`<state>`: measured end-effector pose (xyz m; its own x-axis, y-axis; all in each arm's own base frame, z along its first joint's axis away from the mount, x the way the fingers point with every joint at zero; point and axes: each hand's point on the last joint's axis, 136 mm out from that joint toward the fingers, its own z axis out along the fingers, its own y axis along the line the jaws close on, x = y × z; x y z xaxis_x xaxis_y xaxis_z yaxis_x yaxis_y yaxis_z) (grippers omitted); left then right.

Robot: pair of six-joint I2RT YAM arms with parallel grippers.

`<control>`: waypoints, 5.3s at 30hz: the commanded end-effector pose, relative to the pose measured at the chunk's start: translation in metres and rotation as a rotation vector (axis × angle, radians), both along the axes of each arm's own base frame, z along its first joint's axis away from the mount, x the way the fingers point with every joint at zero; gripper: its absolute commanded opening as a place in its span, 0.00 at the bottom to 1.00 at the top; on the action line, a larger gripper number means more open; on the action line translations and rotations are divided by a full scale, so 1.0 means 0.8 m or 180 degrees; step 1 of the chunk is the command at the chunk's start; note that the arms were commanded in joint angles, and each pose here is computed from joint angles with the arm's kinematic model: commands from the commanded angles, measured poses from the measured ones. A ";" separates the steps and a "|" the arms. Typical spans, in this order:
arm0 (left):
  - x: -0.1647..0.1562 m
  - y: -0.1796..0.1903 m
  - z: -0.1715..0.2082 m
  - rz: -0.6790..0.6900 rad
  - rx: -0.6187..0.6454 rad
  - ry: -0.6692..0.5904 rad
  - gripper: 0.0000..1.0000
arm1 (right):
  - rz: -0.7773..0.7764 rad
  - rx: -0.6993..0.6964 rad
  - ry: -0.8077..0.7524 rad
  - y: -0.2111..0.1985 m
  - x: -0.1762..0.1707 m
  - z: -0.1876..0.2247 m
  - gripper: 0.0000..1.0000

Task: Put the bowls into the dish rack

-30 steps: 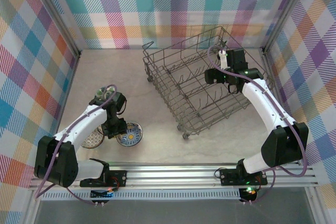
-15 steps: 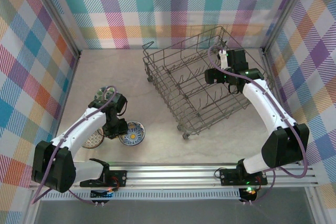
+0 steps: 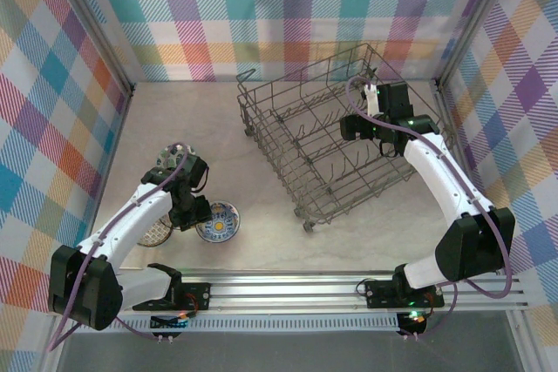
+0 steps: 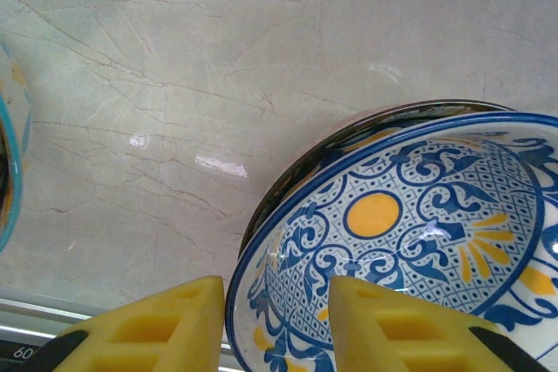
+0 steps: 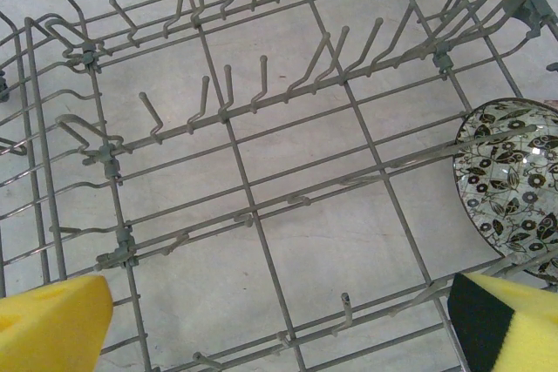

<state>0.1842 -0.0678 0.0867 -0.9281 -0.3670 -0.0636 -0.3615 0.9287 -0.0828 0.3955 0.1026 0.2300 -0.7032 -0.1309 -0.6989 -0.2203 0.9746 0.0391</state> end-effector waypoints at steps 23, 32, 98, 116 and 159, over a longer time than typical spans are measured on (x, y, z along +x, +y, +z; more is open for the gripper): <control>-0.003 -0.006 -0.014 -0.0131 0.0114 0.0206 0.27 | 0.0046 0.0100 -0.0062 0.007 -0.001 0.004 0.99; -0.008 -0.004 -0.011 -0.0120 0.0116 0.0181 0.18 | 0.0046 0.0094 -0.0062 0.007 -0.001 0.003 0.99; 0.035 -0.030 0.144 -0.0163 -0.0446 -0.1203 0.00 | 0.0106 0.0241 -0.0136 0.015 -0.005 0.028 0.99; 0.173 -0.111 0.362 -0.0774 -0.0950 -0.2832 0.00 | 0.1034 0.1044 -0.0164 0.093 -0.021 0.118 0.79; 0.205 -0.271 0.382 -0.1522 -0.1223 -0.3130 0.00 | 0.1739 0.1813 -0.0349 0.165 -0.063 0.164 0.32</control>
<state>0.3452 -0.2760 0.3625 -0.6731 -0.1077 -0.7316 0.3558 0.8201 -0.4481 0.3516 0.2350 0.3474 -0.6053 -0.0532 -0.7942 -0.6691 0.5745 0.4714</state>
